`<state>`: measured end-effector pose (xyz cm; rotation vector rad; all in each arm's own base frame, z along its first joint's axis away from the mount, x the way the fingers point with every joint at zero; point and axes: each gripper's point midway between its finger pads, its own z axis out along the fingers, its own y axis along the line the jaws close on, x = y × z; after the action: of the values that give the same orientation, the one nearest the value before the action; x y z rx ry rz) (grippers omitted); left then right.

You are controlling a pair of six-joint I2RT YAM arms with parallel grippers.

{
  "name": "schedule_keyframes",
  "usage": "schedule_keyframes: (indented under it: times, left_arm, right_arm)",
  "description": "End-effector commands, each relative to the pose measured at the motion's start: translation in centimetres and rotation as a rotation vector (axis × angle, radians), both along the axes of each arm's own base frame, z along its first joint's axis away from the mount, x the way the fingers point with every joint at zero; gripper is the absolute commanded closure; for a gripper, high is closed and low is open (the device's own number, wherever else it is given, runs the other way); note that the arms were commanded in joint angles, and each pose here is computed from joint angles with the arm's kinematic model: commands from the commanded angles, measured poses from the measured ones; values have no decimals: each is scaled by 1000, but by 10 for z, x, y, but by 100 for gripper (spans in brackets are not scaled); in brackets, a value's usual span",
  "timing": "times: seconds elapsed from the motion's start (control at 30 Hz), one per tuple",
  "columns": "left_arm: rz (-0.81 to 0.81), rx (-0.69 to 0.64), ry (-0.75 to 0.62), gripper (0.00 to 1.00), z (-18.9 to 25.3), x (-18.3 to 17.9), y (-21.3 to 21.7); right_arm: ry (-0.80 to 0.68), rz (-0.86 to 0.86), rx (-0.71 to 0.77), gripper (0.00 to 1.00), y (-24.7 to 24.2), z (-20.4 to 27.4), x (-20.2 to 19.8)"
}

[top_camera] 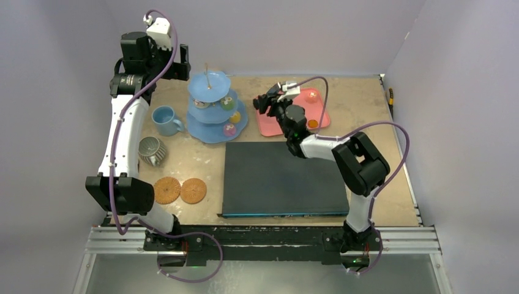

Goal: Serve the afternoon tea

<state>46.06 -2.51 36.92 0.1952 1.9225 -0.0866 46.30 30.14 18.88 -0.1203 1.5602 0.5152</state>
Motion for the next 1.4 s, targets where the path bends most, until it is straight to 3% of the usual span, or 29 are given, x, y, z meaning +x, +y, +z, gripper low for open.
schedule_keyframes:
  times: [0.0,0.4,0.87,1.23,1.37]
  left_arm:
    - [-13,12,-48,1,17,-6,0]
    - [-24,11,-34,1,10,0,-2]
    - [-22,15,-23,1,5,4,-1]
    - [-22,17,-30,1,8,6,-1]
    - [-22,16,-35,1,10,4,-1]
  right_arm:
    - [-21,-31,-53,34,-13,14,39]
    - [43,-113,-140,34,-33,-26,115]
    - [102,-102,-150,35,-27,-61,145]
    - [140,-94,-151,51,-29,-74,137]
    - [102,-110,-142,59,-37,-52,128]
